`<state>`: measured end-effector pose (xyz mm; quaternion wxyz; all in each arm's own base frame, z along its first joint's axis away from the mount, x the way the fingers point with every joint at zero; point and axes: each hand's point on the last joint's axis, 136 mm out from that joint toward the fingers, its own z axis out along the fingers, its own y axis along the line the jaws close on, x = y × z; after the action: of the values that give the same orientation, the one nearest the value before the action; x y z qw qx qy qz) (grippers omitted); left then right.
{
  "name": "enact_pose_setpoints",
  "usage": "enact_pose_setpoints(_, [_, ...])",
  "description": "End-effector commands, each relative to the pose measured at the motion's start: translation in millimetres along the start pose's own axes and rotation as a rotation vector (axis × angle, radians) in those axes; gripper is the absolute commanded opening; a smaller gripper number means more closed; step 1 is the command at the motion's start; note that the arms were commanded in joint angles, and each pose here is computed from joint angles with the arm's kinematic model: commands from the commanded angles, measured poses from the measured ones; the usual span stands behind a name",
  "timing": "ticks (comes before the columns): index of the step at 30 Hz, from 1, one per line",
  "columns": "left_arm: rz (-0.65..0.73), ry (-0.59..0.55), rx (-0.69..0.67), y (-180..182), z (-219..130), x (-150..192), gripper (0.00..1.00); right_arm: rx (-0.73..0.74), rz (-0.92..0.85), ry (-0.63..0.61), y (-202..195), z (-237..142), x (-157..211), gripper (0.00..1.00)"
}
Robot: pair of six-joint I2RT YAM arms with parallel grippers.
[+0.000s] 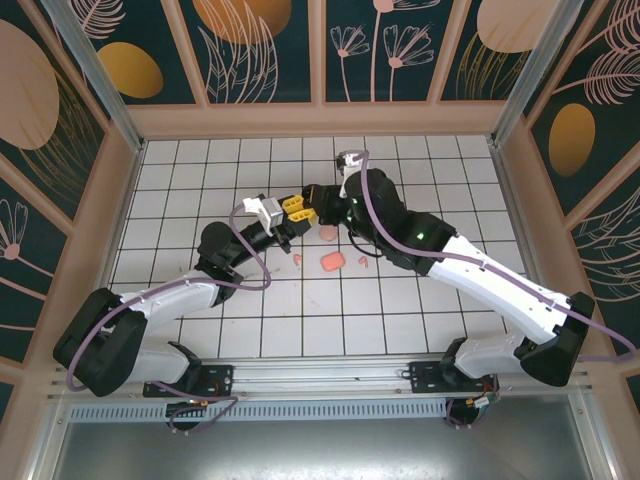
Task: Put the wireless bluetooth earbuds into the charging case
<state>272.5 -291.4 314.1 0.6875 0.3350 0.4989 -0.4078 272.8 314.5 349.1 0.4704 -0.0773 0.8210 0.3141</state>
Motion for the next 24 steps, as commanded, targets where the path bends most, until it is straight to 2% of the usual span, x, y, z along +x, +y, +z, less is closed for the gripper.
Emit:
enact_pose_setpoints(1, [0.029,-0.083,0.027,-5,5,-28,0.0,0.011,-0.006,0.018,-4,2,13,0.17])
enact_pose_setpoints(10, [0.024,-0.086,0.024,-4,6,-28,0.0,0.017,-0.107,0.035,5,1,32,0.18])
enact_pose_setpoints(14, [0.019,-0.081,0.025,-4,6,-26,0.0,0.057,-0.093,0.012,2,-2,21,0.32])
enact_pose_setpoints(16, [0.017,-0.073,0.024,-3,6,-24,0.0,0.06,-0.076,-0.018,4,-8,6,0.43])
enact_pose_setpoints(20, [0.012,-0.067,0.024,-4,5,-22,0.0,-0.01,-0.03,-0.099,15,-31,-30,0.56])
enact_pose_setpoints(24, [0.005,-0.059,0.022,-4,4,-18,0.0,-0.052,0.024,-0.162,18,-57,-60,0.62])
